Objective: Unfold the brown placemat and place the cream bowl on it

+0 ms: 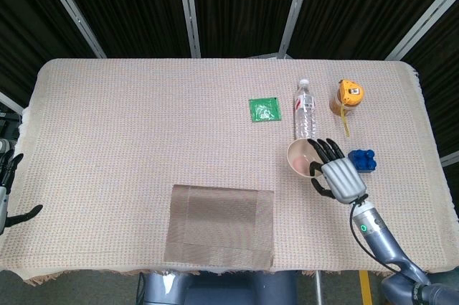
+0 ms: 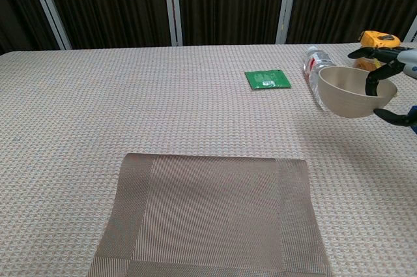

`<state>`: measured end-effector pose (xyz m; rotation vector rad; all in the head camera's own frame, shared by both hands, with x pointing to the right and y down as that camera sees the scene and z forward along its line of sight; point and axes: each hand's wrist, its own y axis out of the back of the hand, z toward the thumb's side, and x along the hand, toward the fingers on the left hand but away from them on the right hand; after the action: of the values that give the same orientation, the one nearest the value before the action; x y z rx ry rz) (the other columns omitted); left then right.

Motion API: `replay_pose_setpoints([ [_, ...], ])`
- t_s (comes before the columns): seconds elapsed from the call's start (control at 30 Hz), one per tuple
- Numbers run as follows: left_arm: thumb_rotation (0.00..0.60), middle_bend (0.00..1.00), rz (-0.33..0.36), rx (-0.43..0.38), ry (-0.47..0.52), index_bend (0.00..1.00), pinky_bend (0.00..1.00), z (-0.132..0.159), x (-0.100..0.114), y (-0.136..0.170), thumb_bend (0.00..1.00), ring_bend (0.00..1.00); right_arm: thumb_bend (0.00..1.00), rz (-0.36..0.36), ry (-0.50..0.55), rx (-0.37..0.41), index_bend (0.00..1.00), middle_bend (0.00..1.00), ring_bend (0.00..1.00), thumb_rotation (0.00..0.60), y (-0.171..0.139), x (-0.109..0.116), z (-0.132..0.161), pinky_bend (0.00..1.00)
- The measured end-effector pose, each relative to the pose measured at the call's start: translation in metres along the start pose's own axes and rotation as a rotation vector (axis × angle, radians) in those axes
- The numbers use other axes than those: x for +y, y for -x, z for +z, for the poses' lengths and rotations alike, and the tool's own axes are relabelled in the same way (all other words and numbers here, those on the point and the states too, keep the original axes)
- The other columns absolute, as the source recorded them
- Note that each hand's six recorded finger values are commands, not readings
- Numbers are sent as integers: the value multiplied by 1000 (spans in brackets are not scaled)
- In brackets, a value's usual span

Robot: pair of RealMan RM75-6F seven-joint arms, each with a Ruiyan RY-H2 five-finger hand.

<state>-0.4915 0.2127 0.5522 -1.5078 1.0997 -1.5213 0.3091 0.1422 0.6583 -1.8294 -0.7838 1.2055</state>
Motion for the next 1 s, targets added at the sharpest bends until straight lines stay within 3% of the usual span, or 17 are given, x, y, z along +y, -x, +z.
replay_pose_setpoints([
  [0.4, 600, 0, -2, 16, 15, 0, 0, -4, 2, -2, 0, 0, 404, 38, -31, -154, 714, 22, 0, 600, 25, -16, -39, 0],
  [0.43, 600, 0, -2, 18, 17, 0, 0, -5, 2, -2, 0, 0, 383, 42, -31, -162, 669, 21, 0, 600, 24, -18, -42, 0],
  [0.5, 600, 0, -3, 20, 20, 0, 0, -5, 3, -2, 0, 0, 220, 49, -26, -166, 326, 7, 0, 600, 23, -20, -44, 0],
  [0.57, 600, 0, -5, 20, 20, 0, 0, -5, 2, -3, 0, 0, 57, 56, -21, -164, 106, 0, 0, 600, 21, -22, -46, 0],
  [0.6, 600, 0, -7, 18, 21, 0, 0, -5, 2, -2, 0, 0, 12, 61, -22, -161, 85, 0, 0, 600, 19, -23, -46, 0],
  [0.7, 600, 0, -9, 15, 20, 0, 0, -4, 2, -2, 0, 0, 0, 76, -32, -154, 2, 0, 0, 600, 13, -24, -49, 0],
  [1.0, 600, 0, -13, 3, 21, 0, 0, 0, 1, 1, 0, 0, 0, 31, -24, -122, 0, 0, 0, 600, -15, -5, -45, 0],
])
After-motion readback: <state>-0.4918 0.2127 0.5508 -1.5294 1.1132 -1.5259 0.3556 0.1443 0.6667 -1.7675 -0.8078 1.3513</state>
